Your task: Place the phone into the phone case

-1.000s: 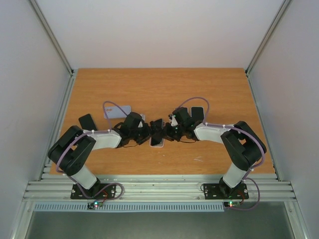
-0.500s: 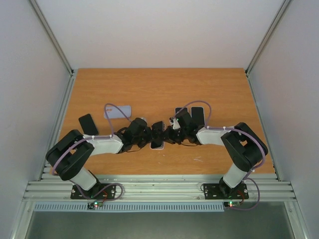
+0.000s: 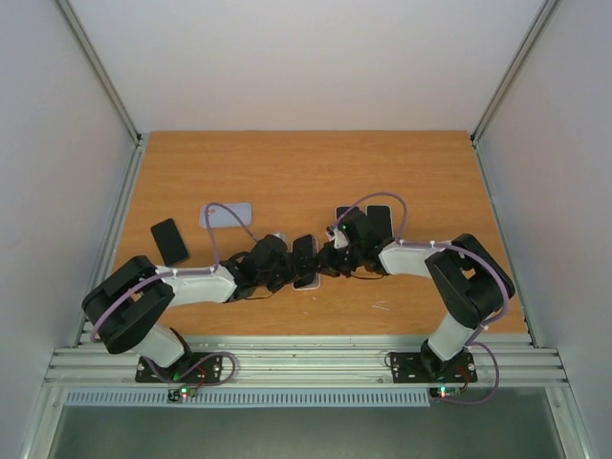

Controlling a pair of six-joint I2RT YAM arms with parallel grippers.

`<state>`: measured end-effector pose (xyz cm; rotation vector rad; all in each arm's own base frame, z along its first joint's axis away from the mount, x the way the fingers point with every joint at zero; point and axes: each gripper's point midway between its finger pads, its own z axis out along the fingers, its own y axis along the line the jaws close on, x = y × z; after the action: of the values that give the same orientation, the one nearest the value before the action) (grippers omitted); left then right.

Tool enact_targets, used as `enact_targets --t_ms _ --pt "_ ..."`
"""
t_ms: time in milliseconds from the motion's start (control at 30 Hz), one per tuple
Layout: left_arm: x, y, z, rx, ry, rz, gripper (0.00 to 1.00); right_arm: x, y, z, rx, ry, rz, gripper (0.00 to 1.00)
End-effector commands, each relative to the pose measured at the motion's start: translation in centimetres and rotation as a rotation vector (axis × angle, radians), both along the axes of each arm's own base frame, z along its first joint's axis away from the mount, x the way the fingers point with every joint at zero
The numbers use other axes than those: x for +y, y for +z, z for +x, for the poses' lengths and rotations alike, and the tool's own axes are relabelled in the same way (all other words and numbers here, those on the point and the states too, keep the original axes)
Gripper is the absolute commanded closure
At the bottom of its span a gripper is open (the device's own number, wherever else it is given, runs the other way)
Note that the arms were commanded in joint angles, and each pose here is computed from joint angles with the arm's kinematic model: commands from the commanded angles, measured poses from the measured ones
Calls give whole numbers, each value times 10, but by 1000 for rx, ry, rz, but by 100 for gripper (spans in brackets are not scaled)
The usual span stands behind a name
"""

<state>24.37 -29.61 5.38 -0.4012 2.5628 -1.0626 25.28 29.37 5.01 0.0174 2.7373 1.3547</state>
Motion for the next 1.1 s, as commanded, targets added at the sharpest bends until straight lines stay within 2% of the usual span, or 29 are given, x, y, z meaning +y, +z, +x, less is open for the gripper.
enact_targets --t_ms 0,167,433,667,900,1067 --pt "-38 22 -39 36 -205 -152 4 10 -15 -7 53 34 2 95" --pt "-24 22 -32 32 -144 -167 4 6 -22 -7 54 28 -23 93" --pt "-15 24 -28 27 -126 -157 4 -3 -9 -8 6 48 -81 75" --pt "-5 27 -27 10 -118 -113 4 -12 0 -10 -30 58 -139 67" --pt "8 26 -26 -6 -112 -29 4 -25 5 -13 -50 72 -236 62" --pt "18 17 -28 15 -115 55 5 -41 7 -17 -71 68 -315 63"
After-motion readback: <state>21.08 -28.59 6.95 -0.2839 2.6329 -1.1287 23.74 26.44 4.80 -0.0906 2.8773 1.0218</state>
